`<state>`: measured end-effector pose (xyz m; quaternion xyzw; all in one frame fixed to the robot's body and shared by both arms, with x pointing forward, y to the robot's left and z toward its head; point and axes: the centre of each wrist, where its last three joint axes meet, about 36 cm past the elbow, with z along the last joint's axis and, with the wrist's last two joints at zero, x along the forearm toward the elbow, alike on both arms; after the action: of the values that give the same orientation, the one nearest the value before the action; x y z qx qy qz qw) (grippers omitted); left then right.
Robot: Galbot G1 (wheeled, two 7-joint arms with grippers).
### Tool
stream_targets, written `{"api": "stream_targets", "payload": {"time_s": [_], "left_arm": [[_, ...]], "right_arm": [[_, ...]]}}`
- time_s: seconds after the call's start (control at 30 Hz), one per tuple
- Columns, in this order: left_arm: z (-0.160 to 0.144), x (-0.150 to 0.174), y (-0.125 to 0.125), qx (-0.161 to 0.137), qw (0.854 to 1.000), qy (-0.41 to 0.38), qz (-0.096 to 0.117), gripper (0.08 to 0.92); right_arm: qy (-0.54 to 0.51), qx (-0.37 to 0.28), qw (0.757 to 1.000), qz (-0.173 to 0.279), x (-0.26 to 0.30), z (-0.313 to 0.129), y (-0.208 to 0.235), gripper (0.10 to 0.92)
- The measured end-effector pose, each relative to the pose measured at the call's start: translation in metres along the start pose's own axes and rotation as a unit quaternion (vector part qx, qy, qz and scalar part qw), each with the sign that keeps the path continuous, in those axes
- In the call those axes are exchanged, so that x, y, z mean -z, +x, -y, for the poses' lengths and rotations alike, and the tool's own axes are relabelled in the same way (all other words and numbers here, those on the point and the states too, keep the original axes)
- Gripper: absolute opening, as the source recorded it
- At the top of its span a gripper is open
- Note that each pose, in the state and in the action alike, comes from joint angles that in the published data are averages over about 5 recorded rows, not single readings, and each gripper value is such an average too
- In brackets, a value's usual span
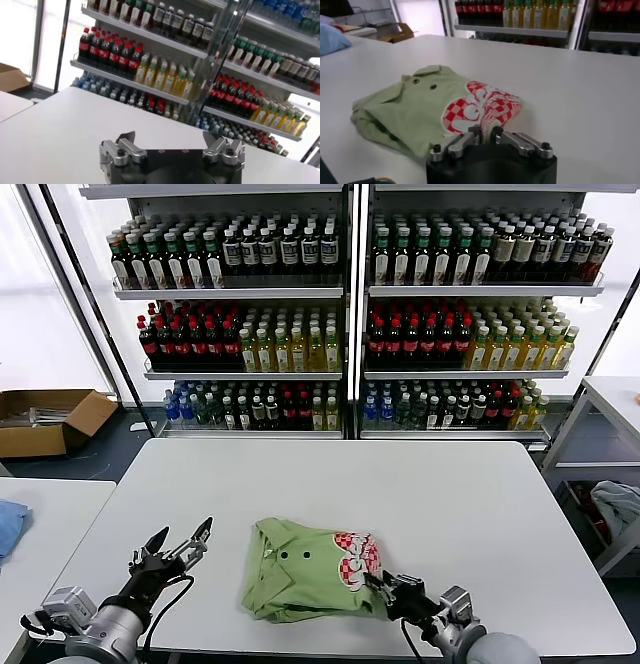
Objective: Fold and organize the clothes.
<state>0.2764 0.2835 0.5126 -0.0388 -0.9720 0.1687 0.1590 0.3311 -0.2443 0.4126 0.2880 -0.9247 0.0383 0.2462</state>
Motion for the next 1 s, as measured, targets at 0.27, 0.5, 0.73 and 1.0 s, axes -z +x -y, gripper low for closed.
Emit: {"api": "stream_targets", "payload": {"time_s": [0.27,0.5,0.73,1.0], "left_arm": [[0.001,-0.001,0.0,0.001,1.0,0.005,-0.002,0.823],[0.003,-0.002,0.004,0.002,1.0,0.006,-0.004,0.823],[0.003,-0.003,0.006,0.002,1.0,0.01,-0.004,0.823],[0.002,-0.005,0.005,0.006,1.0,0.015,-0.006,0.823]], "right_arm": [[-0.01,-0.049,0.999,0.014,0.0,-0.001,0.005,0.513],[-0.032,-0.057,0.996,0.065,0.015,-0.014,-0.014,0.721],[-0.052,-0.037,0.994,0.089,0.025,-0.038,-0.049,0.82],[-0.044,-0.03,0.998,0.039,0.009,-0.057,-0.077,0.823]]}}
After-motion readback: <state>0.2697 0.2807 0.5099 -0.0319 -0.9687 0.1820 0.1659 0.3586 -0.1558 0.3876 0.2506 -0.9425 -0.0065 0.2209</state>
